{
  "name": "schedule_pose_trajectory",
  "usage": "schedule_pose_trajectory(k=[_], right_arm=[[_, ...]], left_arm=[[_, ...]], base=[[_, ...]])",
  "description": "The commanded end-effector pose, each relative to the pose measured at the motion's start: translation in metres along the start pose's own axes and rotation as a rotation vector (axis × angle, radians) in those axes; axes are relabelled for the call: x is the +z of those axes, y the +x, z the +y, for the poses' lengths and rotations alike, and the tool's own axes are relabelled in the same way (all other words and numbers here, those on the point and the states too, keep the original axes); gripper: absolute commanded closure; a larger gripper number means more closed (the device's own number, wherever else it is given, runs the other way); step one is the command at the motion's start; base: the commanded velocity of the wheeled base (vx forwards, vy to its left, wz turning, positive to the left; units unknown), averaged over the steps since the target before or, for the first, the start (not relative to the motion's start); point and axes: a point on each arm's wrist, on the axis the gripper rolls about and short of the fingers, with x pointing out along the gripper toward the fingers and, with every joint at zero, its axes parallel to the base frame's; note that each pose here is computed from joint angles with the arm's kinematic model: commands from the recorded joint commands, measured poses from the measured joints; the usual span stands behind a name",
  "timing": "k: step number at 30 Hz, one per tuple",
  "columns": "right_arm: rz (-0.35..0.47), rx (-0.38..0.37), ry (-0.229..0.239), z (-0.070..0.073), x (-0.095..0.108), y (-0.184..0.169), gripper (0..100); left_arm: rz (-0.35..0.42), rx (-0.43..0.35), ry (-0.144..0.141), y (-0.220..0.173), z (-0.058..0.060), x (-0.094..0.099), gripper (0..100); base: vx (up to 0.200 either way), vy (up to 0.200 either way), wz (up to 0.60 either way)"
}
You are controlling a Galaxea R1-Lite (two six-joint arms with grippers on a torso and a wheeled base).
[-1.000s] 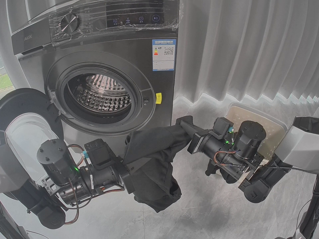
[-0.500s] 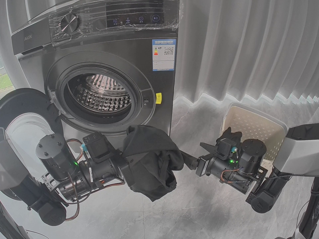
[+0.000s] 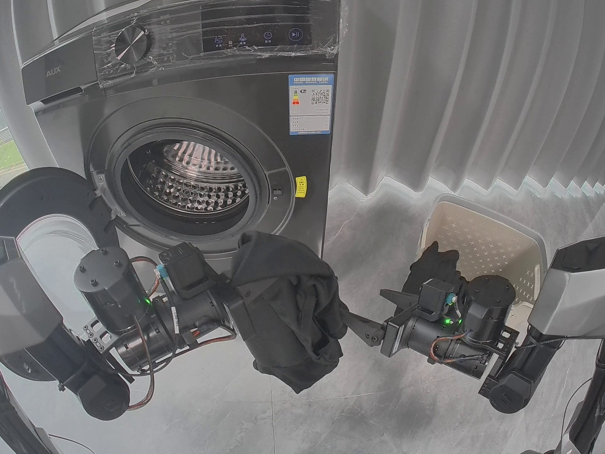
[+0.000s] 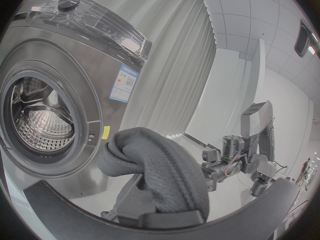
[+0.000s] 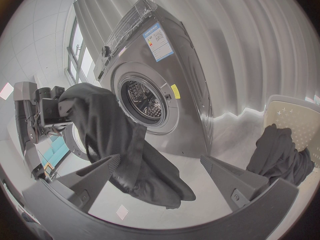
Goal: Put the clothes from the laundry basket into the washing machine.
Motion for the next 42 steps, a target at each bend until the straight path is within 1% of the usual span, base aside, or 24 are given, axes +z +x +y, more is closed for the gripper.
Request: schedule_pose_trajectory(k=[1,2,4,7,9,12,13,14,16,19,21,22,28,33,35,37,42], right_arm=[[0.027,-0.005,0.0,0.0,-0.004,-0.008,0],[0.027,-0.005,0.0,0.0,-0.004,-0.008,0],[0.04,-0.027,-0.001,-0.006,-0.006,-0.011,0],[0.034,-0.059,-0.02,-0.015,-0.004,-0.013,0],[0.023,-0.06,-0.02,-0.016,-0.001,-0.012,0],[0.026,0.007,-0.046,-0.008,0.001,-0.013,0],[0.026,0.007,-0.046,-0.008,0.001,-0.013,0],[0.038,0.091,-0.08,0.004,-0.001,-0.012,0],[0.044,0.157,-0.101,0.013,-0.002,-0.01,0],[0.049,0.236,-0.123,0.02,-0.003,-0.006,0],[0.063,0.278,-0.13,0.022,-0.007,-0.002,0],[0.061,0.288,-0.133,0.023,-0.008,0.001,0],[0.036,0.307,-0.147,0.025,-0.009,0.02,0],[0.047,0.316,-0.148,0.026,-0.018,0.032,0],[0.059,0.313,-0.147,0.025,-0.026,0.04,0],[0.054,0.313,-0.149,0.025,-0.029,0.047,0],[0.038,0.306,-0.152,0.026,-0.032,0.059,0]], left_arm=[[-0.002,0.027,0.003,0.001,0.01,0.0,100],[-0.002,0.027,0.003,0.001,0.01,0.0,100],[-0.001,0.027,0.003,0.0,0.01,0.0,100],[0.0,0.026,0.004,0.0,0.01,-0.001,100],[0.0,0.024,0.004,0.0,0.01,-0.001,100],[-0.002,0.02,0.005,0.001,0.009,0.0,100],[-0.002,0.02,0.005,0.001,0.009,0.0,100],[0.0,0.013,0.004,0.002,0.008,-0.001,100],[-0.002,0.008,0.005,0.002,0.009,0.0,100],[0.0,0.005,0.005,0.003,0.009,-0.001,100],[0.003,0.004,0.004,0.002,0.009,-0.001,100],[0.004,0.003,0.004,0.002,0.008,-0.002,100],[0.0,-0.002,0.005,0.003,0.007,-0.001,100],[0.003,-0.013,0.003,0.003,0.004,-0.001,100],[0.001,-0.019,0.004,0.004,0.002,-0.001,100],[-0.002,-0.029,0.003,0.006,-0.001,-0.001,100],[-0.012,-0.033,0.004,0.007,-0.002,0.001,100]], base=[[0.0,0.0,0.0],[0.0,0.0,0.0],[0.0,0.0,0.0],[0.0,0.0,0.0],[0.0,0.0,0.0],[0.0,0.0,0.0],[0.0,0.0,0.0],[0.0,0.0,0.0],[0.0,0.0,0.0],[0.0,0.0,0.0],[0.0,0.0,0.0],[0.0,0.0,0.0],[0.0,0.0,0.0],[0.0,0.0,0.0],[0.0,0.0,0.0],[0.0,0.0,0.0],[0.0,0.0,0.0]])
